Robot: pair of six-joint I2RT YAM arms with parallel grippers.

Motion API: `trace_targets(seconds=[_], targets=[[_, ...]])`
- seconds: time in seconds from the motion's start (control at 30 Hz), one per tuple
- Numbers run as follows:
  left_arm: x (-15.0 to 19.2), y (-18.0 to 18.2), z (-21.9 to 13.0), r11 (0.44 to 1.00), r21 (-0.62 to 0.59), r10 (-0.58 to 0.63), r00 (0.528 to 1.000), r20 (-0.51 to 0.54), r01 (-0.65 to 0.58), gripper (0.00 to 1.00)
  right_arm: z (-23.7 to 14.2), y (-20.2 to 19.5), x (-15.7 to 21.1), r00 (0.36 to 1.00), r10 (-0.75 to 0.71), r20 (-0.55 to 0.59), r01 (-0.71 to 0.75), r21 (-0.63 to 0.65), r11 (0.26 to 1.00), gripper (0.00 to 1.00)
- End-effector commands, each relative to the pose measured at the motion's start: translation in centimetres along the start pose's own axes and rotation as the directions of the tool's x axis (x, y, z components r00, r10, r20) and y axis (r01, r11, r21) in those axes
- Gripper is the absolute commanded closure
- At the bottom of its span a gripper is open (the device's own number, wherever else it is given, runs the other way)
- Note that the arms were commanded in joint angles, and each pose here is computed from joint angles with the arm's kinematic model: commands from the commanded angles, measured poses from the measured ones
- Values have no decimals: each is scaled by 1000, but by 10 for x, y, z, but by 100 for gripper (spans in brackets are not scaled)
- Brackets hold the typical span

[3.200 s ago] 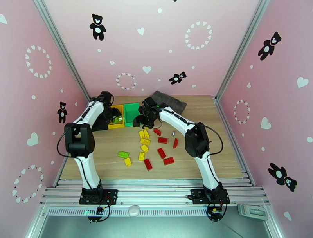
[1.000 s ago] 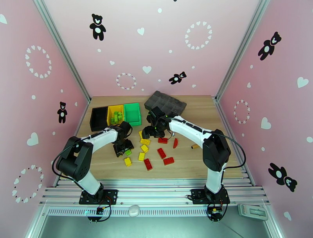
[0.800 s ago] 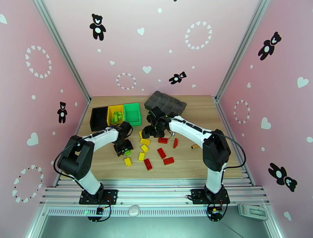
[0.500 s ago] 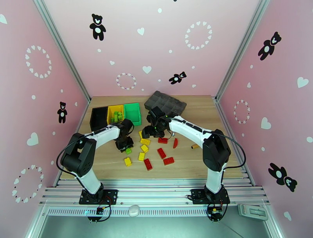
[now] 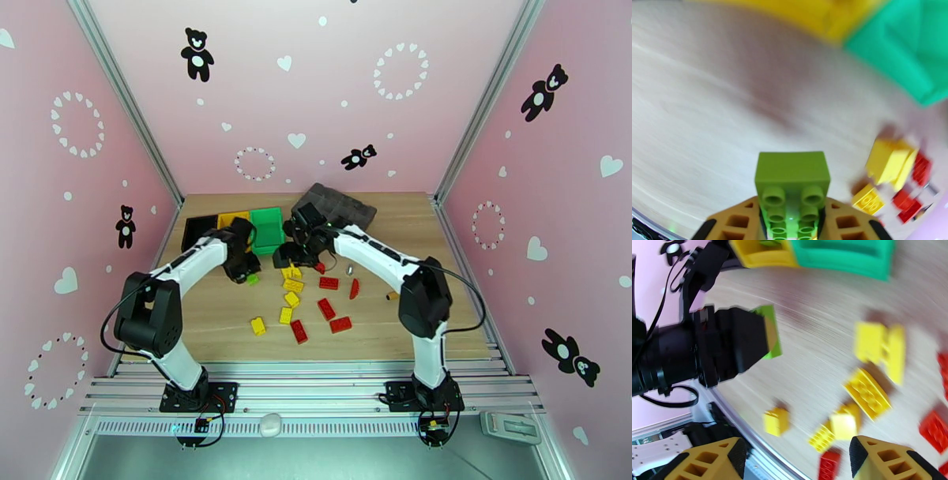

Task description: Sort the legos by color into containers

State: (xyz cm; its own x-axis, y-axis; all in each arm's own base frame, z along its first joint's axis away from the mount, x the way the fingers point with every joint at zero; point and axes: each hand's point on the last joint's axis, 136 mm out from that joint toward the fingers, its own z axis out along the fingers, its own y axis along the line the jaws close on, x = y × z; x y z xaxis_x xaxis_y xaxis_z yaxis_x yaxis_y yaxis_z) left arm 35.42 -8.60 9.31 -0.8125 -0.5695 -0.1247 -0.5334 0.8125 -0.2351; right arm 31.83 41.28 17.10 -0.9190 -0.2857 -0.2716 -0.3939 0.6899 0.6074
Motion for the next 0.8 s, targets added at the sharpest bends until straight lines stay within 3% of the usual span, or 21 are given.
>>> trace_targets(seconds=[0.0,0.23,0.47,0.7,0.77], targets=[[-31,1,-26,999,48,-22,998,55,19,68,15,23,-5,998,-11,-59,5,-109,994,27],[-100,-6,-37,994,88,-78,990,117,67,68,25,39,-30,998,-4,-63,-7,-178,984,27],[-147,-29,-29,997,73,-46,990,135,36,62,12,19,-35,999,10,-52,-17,-137,990,27],[-166,-40,-37,996,79,-59,983,173,46,31,-11,-3,-27,1000,8,-25,-9,-48,999,25],[-161,-40,-43,996,83,-56,982,179,42,26,-16,-8,-20,1000,6,-23,-6,-20,1000,25]])
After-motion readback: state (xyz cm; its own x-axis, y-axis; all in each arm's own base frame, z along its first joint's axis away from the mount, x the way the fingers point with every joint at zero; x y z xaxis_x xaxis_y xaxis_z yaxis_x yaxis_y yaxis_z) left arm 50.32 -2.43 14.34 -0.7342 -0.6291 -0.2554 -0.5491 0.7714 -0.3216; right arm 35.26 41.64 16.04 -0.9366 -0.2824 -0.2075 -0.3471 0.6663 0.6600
